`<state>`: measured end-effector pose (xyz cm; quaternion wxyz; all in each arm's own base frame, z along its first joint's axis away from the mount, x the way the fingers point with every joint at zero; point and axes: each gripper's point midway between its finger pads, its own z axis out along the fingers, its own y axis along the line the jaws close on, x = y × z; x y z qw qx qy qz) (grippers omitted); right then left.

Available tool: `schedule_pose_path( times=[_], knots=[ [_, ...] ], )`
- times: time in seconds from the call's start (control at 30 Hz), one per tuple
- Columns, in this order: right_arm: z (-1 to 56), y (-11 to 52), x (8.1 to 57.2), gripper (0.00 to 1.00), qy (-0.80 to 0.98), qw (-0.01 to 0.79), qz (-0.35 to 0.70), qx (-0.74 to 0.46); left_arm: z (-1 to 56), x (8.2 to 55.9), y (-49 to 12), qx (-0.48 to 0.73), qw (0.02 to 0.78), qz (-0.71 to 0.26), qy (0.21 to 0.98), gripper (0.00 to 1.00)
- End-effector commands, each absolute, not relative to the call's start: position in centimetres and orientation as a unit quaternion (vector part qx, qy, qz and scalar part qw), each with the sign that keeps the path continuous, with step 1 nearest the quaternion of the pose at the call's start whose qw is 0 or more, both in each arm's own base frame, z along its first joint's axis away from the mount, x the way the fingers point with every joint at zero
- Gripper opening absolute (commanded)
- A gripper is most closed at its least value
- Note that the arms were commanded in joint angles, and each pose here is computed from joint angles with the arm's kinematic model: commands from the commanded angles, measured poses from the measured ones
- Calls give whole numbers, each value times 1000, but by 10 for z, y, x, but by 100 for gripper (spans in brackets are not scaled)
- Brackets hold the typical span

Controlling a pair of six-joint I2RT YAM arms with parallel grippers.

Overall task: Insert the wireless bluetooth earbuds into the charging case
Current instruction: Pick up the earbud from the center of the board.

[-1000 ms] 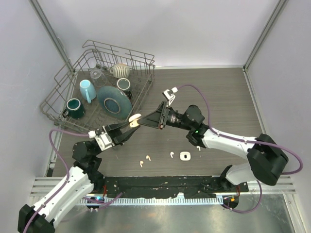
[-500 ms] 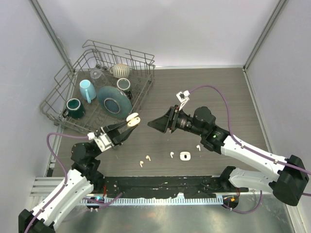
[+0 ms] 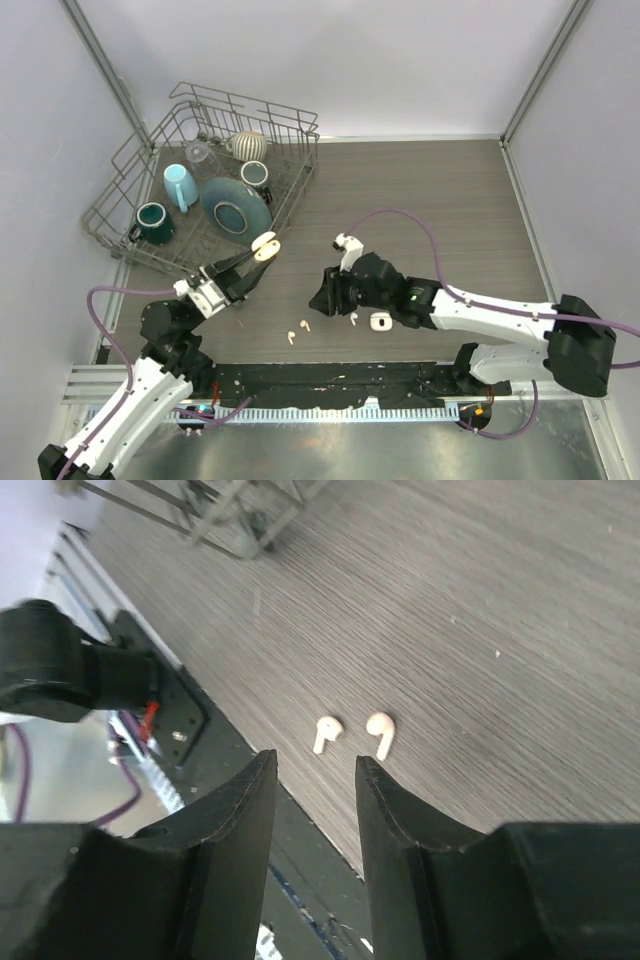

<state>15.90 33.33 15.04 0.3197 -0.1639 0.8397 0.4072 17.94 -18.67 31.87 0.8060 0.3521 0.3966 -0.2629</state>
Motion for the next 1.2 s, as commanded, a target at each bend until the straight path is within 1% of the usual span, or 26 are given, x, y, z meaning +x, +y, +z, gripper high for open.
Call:
schedule_pose_path(
  times=[0.0, 0.03, 0.23, 0.57, 0.63, 0.7, 1.17],
  knots=[
    [130, 337, 168, 43, 854, 337, 359, -169, 331, 176, -178, 340, 823, -244, 384, 0],
    [118, 340, 166, 43, 861, 328, 347, -176, 332, 175, -177, 339, 825, -241, 383, 0],
    [90, 353, 164, 42, 870, 316, 308, -217, 343, 166, -172, 342, 830, -237, 371, 0],
    [65, 375, 160, 43, 874, 308, 262, -270, 348, 161, -166, 336, 837, -231, 365, 0],
    [65, 379, 162, 43, 871, 314, 256, -277, 347, 161, -166, 334, 837, -230, 366, 0],
    [59, 380, 162, 46, 872, 314, 247, -283, 346, 162, -165, 332, 838, -228, 369, 0],
    [43, 388, 159, 46, 872, 307, 215, -316, 344, 163, -163, 329, 838, -227, 372, 0]
  ],
)
